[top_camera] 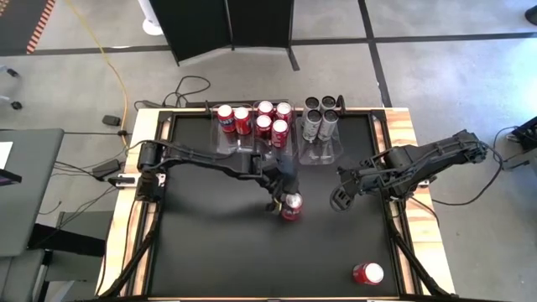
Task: Sort soda cans
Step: Put the top red soda can into the left transparent bin, then put the red soda can into the left transparent bin
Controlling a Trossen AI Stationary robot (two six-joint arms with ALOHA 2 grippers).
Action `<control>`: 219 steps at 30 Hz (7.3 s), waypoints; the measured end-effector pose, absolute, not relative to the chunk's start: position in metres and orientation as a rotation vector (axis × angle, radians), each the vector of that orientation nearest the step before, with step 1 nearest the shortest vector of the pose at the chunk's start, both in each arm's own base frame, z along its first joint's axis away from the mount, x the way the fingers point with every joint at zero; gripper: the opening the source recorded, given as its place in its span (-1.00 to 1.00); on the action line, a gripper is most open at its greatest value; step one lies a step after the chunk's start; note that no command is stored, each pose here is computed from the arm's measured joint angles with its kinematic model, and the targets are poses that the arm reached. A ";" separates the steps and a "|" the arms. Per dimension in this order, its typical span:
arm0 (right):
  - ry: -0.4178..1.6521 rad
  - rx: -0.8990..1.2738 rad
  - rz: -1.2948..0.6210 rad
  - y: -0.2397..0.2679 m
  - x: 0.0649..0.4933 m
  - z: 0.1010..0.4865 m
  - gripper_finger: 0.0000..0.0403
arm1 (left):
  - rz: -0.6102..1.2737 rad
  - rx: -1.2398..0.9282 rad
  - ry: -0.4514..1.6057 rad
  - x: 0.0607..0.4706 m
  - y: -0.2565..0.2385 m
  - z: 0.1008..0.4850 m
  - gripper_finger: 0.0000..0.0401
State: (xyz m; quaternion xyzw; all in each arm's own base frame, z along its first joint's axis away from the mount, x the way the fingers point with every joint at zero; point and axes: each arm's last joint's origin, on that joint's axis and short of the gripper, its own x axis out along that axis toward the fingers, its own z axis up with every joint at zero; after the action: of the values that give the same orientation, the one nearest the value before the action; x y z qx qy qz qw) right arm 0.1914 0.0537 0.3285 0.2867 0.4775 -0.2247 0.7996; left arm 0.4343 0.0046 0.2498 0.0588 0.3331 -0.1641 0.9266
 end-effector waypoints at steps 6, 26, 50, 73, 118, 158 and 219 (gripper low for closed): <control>0.996 0.584 -0.510 0.052 0.192 0.329 0.90 | -0.296 0.143 0.751 0.420 0.024 0.279 0.30; 0.939 0.523 -0.582 0.041 0.195 0.330 0.90 | 0.177 0.072 0.799 0.308 0.131 0.399 0.27; 0.911 0.532 -0.608 0.027 0.200 0.331 0.90 | 0.449 -0.087 0.757 0.231 0.174 0.283 0.27; 0.901 0.561 -0.582 0.017 0.205 0.332 0.90 | 0.671 -0.063 0.698 0.205 0.166 0.233 0.28; 1.471 1.292 -0.644 0.167 0.154 0.309 0.90 | 0.645 -0.134 0.380 0.173 0.113 0.299 0.74; 1.519 1.114 -0.817 0.244 0.160 0.238 0.37 | 0.651 -0.229 0.309 0.187 0.118 0.298 0.75; 0.925 0.290 -0.279 -0.133 0.428 0.341 0.37 | 0.676 -0.342 0.627 0.171 0.090 0.330 0.63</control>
State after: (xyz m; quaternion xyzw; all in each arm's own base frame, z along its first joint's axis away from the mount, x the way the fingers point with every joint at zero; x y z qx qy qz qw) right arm 0.4276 -0.1328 0.3409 0.1391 0.4432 -0.1338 0.8754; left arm 0.1714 0.0900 0.3296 -0.1644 0.3011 0.3245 0.8815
